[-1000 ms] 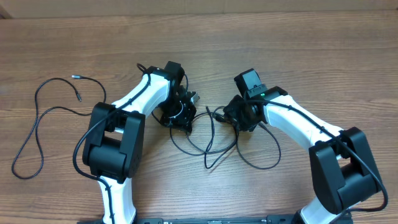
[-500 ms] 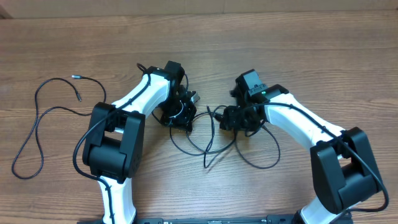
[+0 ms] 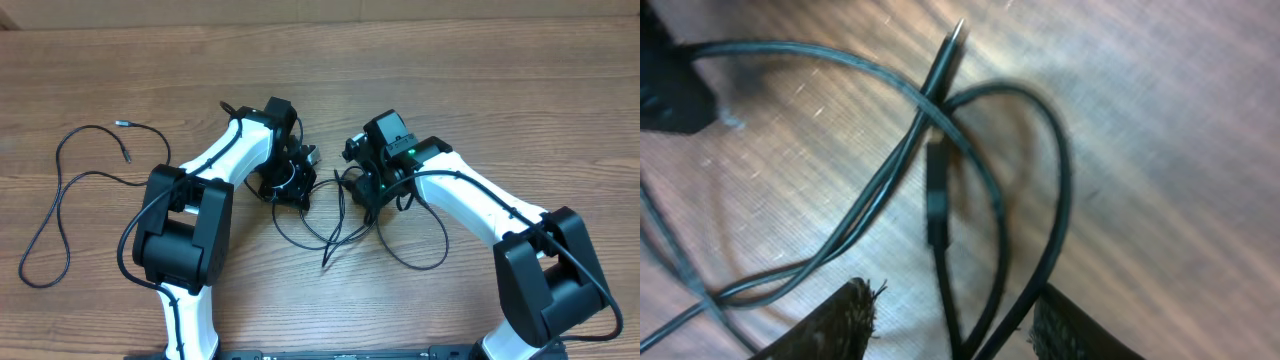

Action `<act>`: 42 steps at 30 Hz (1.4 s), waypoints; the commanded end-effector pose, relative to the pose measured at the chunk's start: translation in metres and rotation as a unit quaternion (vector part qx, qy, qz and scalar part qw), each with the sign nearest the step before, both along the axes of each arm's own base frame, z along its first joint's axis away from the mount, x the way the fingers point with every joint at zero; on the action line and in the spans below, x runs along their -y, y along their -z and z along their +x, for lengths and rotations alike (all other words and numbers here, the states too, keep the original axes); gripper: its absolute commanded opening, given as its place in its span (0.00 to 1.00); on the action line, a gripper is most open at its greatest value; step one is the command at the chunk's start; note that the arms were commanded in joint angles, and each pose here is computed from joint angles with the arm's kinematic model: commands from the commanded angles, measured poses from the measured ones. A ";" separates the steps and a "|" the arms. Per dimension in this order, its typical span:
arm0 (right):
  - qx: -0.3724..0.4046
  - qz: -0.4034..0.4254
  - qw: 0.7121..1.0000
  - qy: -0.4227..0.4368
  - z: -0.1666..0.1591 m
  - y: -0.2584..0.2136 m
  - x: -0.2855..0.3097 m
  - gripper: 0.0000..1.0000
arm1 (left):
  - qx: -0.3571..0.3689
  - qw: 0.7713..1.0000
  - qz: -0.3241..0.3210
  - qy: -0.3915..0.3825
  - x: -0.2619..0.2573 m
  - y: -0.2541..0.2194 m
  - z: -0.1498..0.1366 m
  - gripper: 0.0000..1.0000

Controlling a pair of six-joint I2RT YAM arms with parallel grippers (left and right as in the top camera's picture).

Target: Untangle cables

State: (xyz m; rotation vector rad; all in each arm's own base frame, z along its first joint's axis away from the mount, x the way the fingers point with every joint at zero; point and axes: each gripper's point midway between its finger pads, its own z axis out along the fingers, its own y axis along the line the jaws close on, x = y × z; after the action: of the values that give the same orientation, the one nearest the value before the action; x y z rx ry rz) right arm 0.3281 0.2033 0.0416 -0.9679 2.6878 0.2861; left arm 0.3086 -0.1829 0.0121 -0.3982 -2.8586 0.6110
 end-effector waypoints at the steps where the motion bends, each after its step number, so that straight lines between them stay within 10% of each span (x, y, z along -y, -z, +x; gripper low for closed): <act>1: 0.047 -0.016 0.999 -0.013 0.019 -0.008 -0.001 0.51 | 0.001 1.000 0.001 0.000 0.002 -0.001 -0.001 0.04; 34: 0.056 -0.063 0.995 -0.045 -0.012 0.028 -0.006 0.41 | 0.001 1.000 0.001 0.000 0.002 -0.001 -0.001 0.04; 42: 0.070 -0.044 0.996 -0.018 -0.003 0.026 -0.012 0.04 | 0.002 1.000 0.001 0.000 0.002 -0.001 -0.001 0.04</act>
State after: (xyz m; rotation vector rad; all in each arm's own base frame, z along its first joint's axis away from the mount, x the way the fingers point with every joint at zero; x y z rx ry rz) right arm 0.3179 0.2125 0.0135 -1.0888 2.5783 0.0935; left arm 0.3093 -0.1832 0.0121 -0.3995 -2.8611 0.6124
